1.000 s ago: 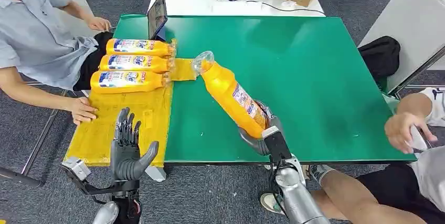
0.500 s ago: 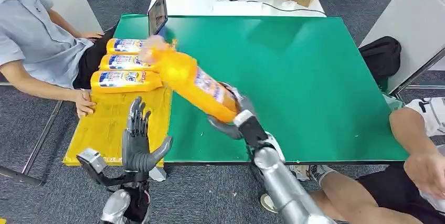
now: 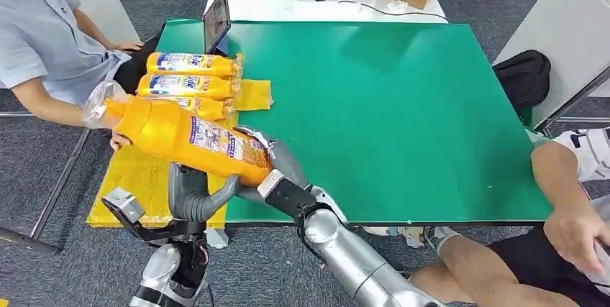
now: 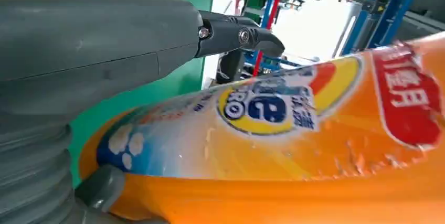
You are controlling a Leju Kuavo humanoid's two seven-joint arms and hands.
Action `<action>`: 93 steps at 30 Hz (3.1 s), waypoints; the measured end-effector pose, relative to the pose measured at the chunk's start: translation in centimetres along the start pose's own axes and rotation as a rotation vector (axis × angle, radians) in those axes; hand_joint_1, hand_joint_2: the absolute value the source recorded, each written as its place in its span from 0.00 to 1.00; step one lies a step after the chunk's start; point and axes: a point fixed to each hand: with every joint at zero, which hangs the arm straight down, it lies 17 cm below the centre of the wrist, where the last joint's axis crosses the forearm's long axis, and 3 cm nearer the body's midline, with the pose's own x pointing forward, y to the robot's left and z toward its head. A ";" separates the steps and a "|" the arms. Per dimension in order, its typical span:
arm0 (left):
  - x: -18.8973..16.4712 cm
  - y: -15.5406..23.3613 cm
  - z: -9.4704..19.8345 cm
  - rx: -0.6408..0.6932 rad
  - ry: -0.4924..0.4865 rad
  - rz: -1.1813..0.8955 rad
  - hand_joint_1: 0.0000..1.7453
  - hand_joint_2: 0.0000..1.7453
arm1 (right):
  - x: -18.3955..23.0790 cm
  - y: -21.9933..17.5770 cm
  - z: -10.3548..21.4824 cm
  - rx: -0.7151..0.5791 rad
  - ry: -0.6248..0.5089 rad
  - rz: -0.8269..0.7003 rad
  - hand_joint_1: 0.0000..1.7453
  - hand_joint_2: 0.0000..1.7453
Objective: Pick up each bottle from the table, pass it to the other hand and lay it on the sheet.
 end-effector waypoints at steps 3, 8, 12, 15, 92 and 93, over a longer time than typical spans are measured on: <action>0.8 -0.1 -0.4 0.000 -0.025 0.000 0.00 1.00 | -0.3 1.0 0.2 0.030 0.009 -0.007 1.00 1.00; 2.2 -0.4 -0.8 -0.008 -0.078 -0.011 0.00 1.00 | -0.8 2.6 0.1 0.089 0.025 -0.022 1.00 1.00; 3.1 -0.5 -1.0 -0.022 -0.102 -0.007 0.00 1.00 | -1.9 3.8 0.7 0.144 0.060 -0.027 1.00 1.00; 3.0 -0.7 -1.0 -0.049 -0.079 0.039 0.00 1.00 | -2.6 4.2 1.0 0.167 0.082 -0.031 1.00 1.00; -7.8 10.1 -9.2 -0.173 0.027 -1.408 1.00 1.00 | 10.4 -8.2 -4.1 -0.360 -0.269 0.149 0.00 0.00; -9.1 9.6 -8.9 -0.238 0.039 -1.455 1.00 1.00 | 11.4 -7.4 -4.2 -0.340 -0.298 0.148 0.00 0.00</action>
